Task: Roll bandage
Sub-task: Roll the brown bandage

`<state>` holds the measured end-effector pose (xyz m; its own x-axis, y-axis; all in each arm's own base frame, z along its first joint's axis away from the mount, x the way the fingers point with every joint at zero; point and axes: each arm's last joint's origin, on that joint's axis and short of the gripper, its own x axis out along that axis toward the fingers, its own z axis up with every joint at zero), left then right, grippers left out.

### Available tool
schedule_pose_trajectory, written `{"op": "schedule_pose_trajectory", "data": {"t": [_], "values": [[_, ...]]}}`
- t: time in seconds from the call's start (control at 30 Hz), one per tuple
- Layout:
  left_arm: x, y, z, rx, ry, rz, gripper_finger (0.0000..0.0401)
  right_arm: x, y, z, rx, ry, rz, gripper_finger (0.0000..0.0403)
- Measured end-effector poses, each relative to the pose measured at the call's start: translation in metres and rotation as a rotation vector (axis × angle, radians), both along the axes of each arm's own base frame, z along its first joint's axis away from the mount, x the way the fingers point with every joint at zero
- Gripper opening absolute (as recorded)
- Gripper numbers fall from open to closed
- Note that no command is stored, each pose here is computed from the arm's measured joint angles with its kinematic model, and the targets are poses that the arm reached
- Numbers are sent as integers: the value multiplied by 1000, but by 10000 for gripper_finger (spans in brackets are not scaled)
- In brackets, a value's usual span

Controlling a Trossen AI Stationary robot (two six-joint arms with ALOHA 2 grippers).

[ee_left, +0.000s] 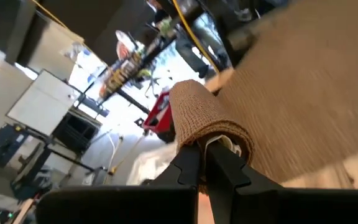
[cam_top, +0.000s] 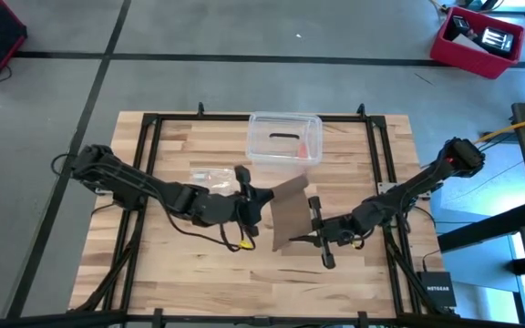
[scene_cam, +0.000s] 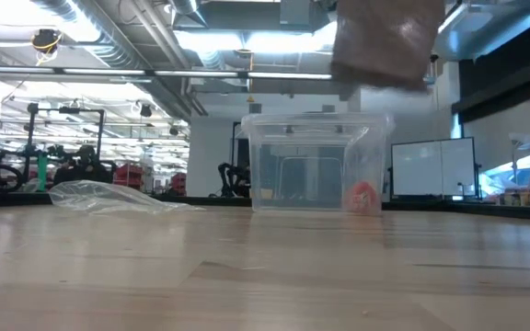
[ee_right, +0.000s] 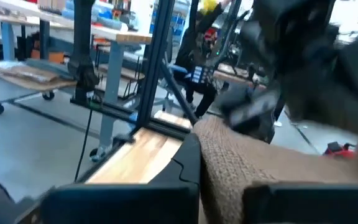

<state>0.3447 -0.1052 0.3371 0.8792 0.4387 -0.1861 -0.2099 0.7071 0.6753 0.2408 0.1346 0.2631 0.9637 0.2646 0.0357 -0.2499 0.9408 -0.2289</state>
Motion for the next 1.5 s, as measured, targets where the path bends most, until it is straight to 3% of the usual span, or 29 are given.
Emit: {"op": "schedule_pose_trajectory", "data": {"t": [0.3,0.57,1.1,1.33,1.5], "values": [[-9,-6,-8,37,68,104,0,-2,-1,19,-3,13,-1,4],[-28,-21,19,8,-41,28,0,-1,0,2,-27,152,6,3],[-66,-45,59,-71,-201,-151,0,1,0,4,-21,131,-8,1],[-71,-53,60,-62,-205,-185,0,1,-2,2,-31,137,-85,1],[-76,-58,62,-62,-206,-208,0,-1,-8,-2,-121,181,-217,1]]}}
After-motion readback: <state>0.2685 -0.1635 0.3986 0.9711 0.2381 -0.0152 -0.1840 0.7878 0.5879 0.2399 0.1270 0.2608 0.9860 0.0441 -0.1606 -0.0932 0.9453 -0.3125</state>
